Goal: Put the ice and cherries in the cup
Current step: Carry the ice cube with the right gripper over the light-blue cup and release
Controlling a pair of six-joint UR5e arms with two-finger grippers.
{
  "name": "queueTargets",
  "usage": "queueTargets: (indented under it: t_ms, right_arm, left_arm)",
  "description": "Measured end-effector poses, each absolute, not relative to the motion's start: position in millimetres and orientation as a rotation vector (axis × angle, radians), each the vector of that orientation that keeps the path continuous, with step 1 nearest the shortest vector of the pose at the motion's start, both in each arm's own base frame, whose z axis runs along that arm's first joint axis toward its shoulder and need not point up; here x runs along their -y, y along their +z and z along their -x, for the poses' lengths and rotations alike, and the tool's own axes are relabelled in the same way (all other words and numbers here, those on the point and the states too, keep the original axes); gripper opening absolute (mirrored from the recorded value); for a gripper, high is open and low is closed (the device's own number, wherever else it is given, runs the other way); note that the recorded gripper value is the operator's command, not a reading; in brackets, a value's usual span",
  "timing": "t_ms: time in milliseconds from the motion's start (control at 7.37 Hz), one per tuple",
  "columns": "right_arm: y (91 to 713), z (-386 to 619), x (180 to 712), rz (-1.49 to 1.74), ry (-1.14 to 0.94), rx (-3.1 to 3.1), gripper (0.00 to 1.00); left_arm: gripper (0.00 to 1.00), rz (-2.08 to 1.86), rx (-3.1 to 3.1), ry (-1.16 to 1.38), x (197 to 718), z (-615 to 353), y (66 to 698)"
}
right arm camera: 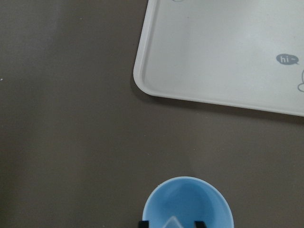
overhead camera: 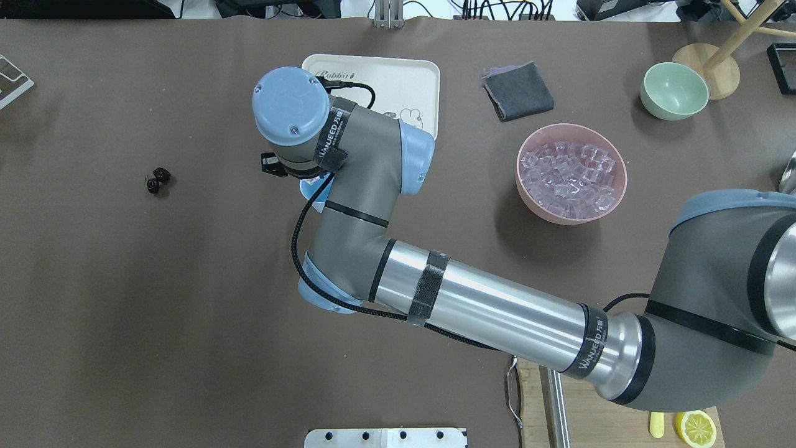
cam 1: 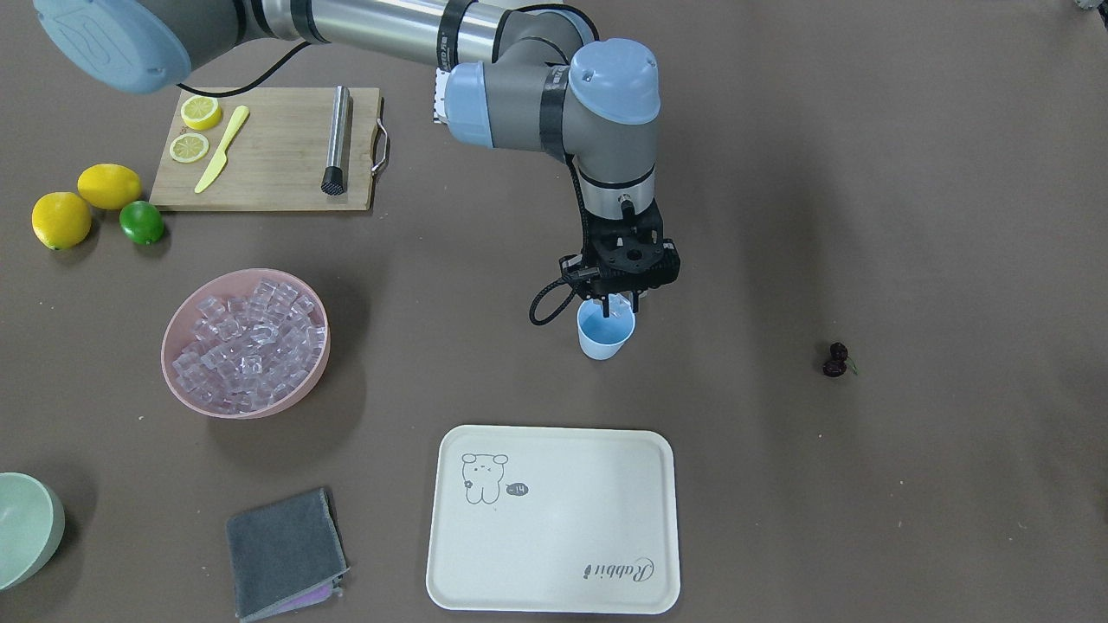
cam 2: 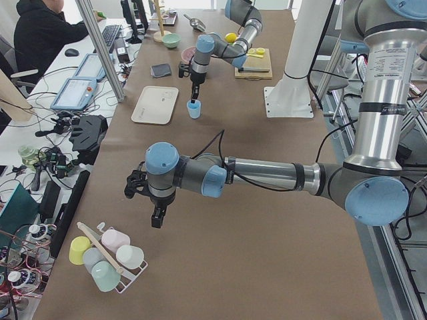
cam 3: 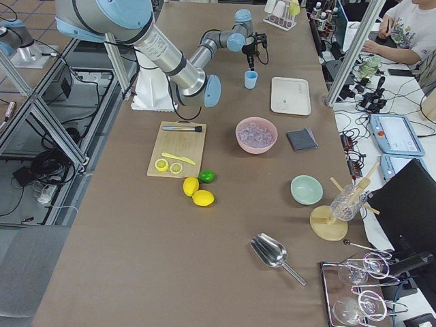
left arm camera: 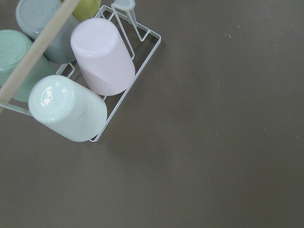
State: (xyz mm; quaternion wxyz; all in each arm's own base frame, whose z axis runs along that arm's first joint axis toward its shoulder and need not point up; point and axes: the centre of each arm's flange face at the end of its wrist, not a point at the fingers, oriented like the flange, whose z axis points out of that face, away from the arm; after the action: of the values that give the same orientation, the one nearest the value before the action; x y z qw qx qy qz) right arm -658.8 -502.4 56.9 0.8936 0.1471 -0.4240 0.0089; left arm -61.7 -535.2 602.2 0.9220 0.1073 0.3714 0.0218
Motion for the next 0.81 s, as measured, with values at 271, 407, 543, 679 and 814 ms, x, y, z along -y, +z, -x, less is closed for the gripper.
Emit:
queueTargets:
  t_ms: [271,407,543,679,814]
  right_arm:
    - [68,666,506,-0.321,0.018,0.879,0.93]
    - [70,669,505,-0.323,0.016,0.879,0.99]
    - [70,671,502,-0.324,0.013,0.880,0.99]
    - [67,668,501,-0.328,0.011,0.882,0.99]
    - [62,660,501,-0.330,0.002,0.873,0.99]
  left_arm:
    - [0.98,-0.218,-0.763,0.045,536,61,603]
    - [0.98,-0.216,-0.763,0.044,536,61,604]
    - [0.98,-0.215,-0.763,0.043,536,61,605]
    - [0.98,-0.215,-0.763,0.043,536,61,605]
    - [0.98,-0.217,-0.763,0.044,537,61,604]
